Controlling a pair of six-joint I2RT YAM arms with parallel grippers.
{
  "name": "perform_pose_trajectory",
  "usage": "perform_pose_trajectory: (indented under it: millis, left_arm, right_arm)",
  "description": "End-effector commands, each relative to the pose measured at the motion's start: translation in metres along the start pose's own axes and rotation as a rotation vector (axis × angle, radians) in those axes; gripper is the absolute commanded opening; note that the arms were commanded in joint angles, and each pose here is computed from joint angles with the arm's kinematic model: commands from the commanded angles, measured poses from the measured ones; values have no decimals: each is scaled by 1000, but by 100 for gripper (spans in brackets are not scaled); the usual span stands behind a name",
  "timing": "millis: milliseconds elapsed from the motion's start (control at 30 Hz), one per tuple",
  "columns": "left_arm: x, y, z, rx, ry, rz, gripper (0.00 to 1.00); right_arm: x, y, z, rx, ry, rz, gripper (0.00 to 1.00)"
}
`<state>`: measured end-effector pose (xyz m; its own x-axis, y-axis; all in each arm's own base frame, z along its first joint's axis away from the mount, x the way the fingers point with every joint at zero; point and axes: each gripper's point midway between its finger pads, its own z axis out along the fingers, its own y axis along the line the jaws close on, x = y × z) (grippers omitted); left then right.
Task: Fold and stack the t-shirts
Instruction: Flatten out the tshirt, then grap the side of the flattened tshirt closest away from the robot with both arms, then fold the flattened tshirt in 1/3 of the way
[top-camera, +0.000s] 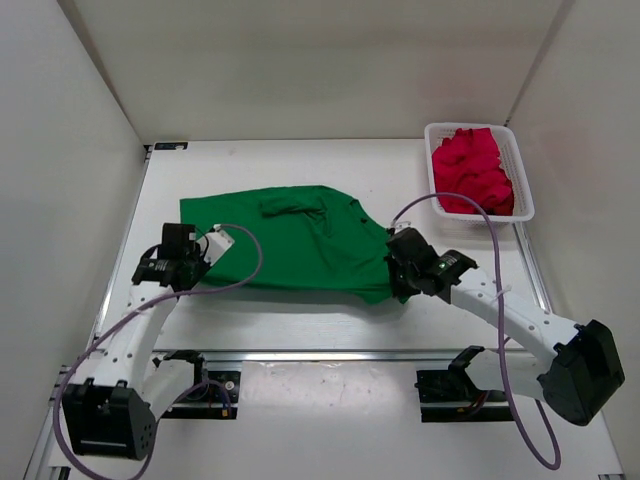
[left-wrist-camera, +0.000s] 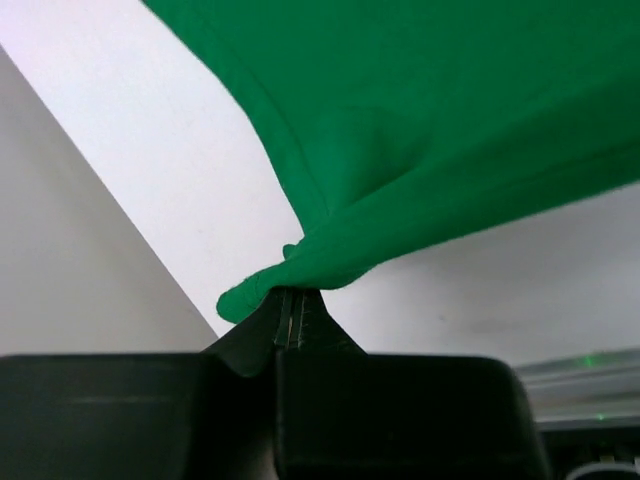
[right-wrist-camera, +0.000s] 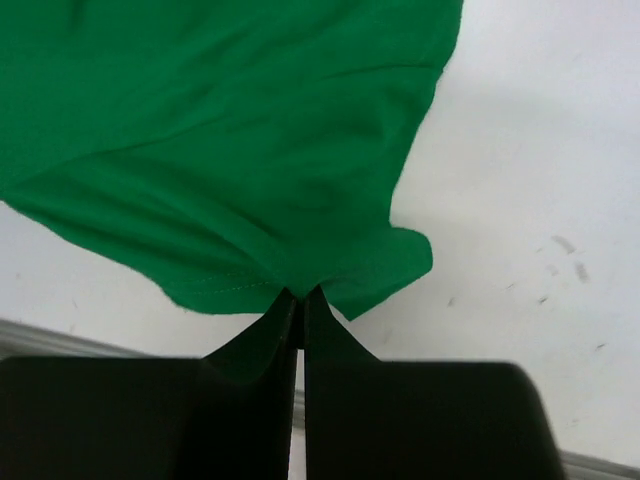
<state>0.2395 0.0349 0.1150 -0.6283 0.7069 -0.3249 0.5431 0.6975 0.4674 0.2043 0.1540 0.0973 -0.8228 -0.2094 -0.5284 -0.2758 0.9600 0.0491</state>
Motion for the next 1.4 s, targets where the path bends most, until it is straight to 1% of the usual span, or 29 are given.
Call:
perform_pose_trajectory:
  millis: [0,100,200,267,367,433,533,600,633,667,700,800,900,1000,1033,1167,1267,1333,1367]
  left_arm:
    - [37,-35,-8,124,81,67,1]
    - [58,-48,-7,155,145,83,2]
    - [70,-51,-6,168,174,99,3]
    - [83,-54,-5,172,215,125,5]
    - [91,-59,-6,190,237,157,7]
    - [95,-61,-7,189,246,178,8]
    - [93,-58,-5,162,248,158,7]
    - [89,-51,-2,133,242,119,5]
    - [85,-46,-1,120,237,90,5]
    - [83,-45,-1,110,234,57,5]
    - [81,-43,2,113,239,50,5]
    - [76,-40,5,111,254,-30,5]
    - [72,-34,10,99,255,-61,5]
    - [67,-28,15,74,260,-113,5]
    - [69,-24,16,69,271,-152,5]
    - [75,-19,21,67,304,-225,5]
    - [81,-20,24,59,330,-240,5]
    - [82,-23,25,68,338,-226,5]
    - [82,-25,25,70,336,-236,5]
  right_arm:
    - [28,7,-1,-56,77,56,0]
    - [39,9,2,-95,115,32,0]
    - [40,12,3,-107,120,7,0]
    - [48,14,4,-117,151,-8,0]
    - [50,17,7,-134,177,-4,0]
    - [52,21,7,-148,185,-33,0]
    - [40,24,8,-150,166,-61,0]
    - [17,28,7,-153,126,-93,0]
    - [0,30,5,-158,85,-98,0]
    - [-2,28,12,-148,91,-126,0]
    - [-17,31,15,-152,69,-157,0]
    - [-52,33,31,-139,32,-212,0]
    - [-81,38,48,-105,1,-284,0]
    - [-99,35,72,-55,3,-340,0]
    - [-102,36,79,-44,19,-347,0]
    - [-124,35,96,5,12,-415,0]
    - [-137,34,101,31,-6,-408,0]
    - [-143,34,102,42,-8,-397,0]
    - [-153,35,99,51,-34,-392,0]
